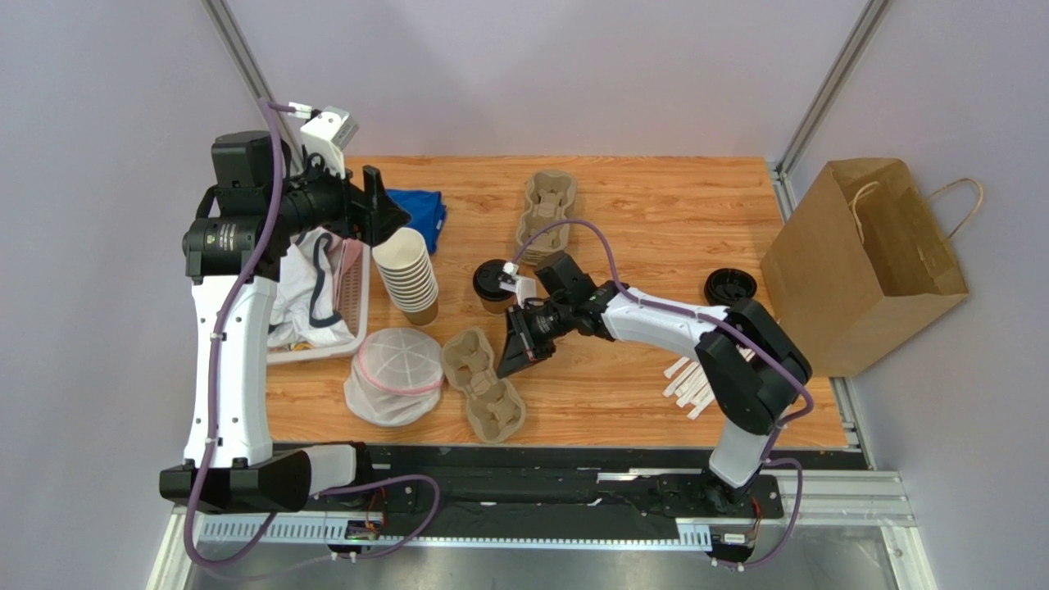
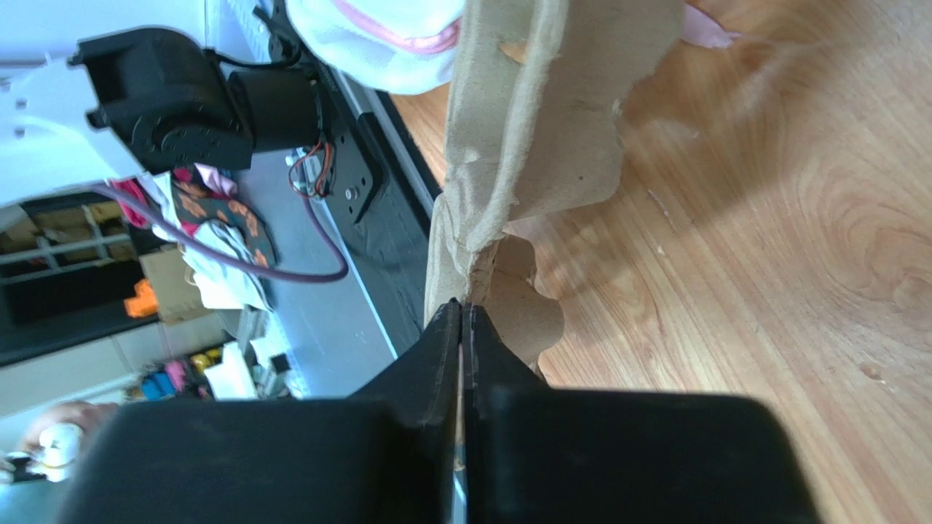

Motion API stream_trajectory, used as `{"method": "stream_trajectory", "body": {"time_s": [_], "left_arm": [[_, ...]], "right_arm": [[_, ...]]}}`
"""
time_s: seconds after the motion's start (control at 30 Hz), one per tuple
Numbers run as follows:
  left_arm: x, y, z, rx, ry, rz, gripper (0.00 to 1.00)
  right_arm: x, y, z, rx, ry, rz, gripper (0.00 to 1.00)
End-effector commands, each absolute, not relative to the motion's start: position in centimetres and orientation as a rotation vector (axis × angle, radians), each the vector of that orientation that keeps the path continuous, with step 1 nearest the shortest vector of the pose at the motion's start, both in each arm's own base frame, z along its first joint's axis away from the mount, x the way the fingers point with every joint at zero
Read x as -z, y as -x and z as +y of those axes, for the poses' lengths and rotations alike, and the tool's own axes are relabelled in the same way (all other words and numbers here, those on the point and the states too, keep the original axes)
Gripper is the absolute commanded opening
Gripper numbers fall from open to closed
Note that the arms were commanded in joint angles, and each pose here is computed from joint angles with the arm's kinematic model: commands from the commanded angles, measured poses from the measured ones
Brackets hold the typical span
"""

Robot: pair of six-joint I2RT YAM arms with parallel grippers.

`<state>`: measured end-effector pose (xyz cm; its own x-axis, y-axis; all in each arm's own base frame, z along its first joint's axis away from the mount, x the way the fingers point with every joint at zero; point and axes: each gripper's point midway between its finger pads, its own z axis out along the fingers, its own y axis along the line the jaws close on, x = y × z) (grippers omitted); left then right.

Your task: Pack the takeout coffee

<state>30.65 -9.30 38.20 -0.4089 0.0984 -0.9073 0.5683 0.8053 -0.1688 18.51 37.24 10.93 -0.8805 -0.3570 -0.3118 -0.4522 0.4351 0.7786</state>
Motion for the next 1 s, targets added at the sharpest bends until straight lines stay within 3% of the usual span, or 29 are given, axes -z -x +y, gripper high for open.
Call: {"method": "stream_trajectory", "body": {"time_s": [0.0, 0.03, 0.07, 0.1, 0.17, 0.3, 0.43, 0.5, 0.67, 0.77, 0.97], "left_arm": [[-38.8, -29.9, -9.0, 0.517, -0.530, 1.910, 0.91], [-38.7, -29.8, -9.0, 0.517, -0.531, 1.912, 0.91], [-38.6, -29.7, -9.0, 0.514, -0.535, 1.912, 0.91], [-38.5, -29.6, -9.0, 0.514, -0.534, 1.918, 0.91], [-38.5, -29.4, -8.9, 0.507, -0.536, 1.919, 0.91], [-38.6, -28.5, -9.6, 0.553, -0.564, 1.905, 0.92], [-38.2, -27.7, -10.5, 0.618, -0.600, 1.891, 0.93], [-38.1, -27.5, -10.5, 0.618, -0.608, 1.877, 0.93], [-38.2, -26.8, -10.4, 0.588, -0.613, 1.855, 0.93], [-38.3, -26.6, -10.3, 0.578, -0.616, 1.847, 0.93], [-39.0, -26.0, -10.2, 0.561, -0.614, 1.821, 0.93]], "right_arm": [[-12.3, -19.9, 39.1, -1.503, 0.699, 2.521, 0.17], [-12.4, -20.1, 39.1, -1.491, 0.703, 2.518, 0.25], [-12.6, -20.4, 38.8, -1.480, 0.703, 2.520, 0.39], [-12.7, -20.2, 38.2, -1.459, 0.704, 2.547, 0.45], [-13.7, -21.3, 37.1, -1.426, 0.731, 2.518, 0.54], [-16.0, -21.7, 32.6, -1.302, 0.848, 2.550, 0.60], [-21.7, -22.4, 27.4, -1.095, 1.060, 2.416, 0.76], [-24.9, -23.8, 23.8, -0.907, 1.116, 2.347, 1.00], [-34.2, -29.7, 11.7, -0.540, 0.754, 2.230, 1.00], [-39.7, -30.5, 3.2, -0.319, 0.487, 2.170, 1.00], [-43.5, -27.1, -8.9, 0.077, 0.164, 2.110, 1.00]]}}
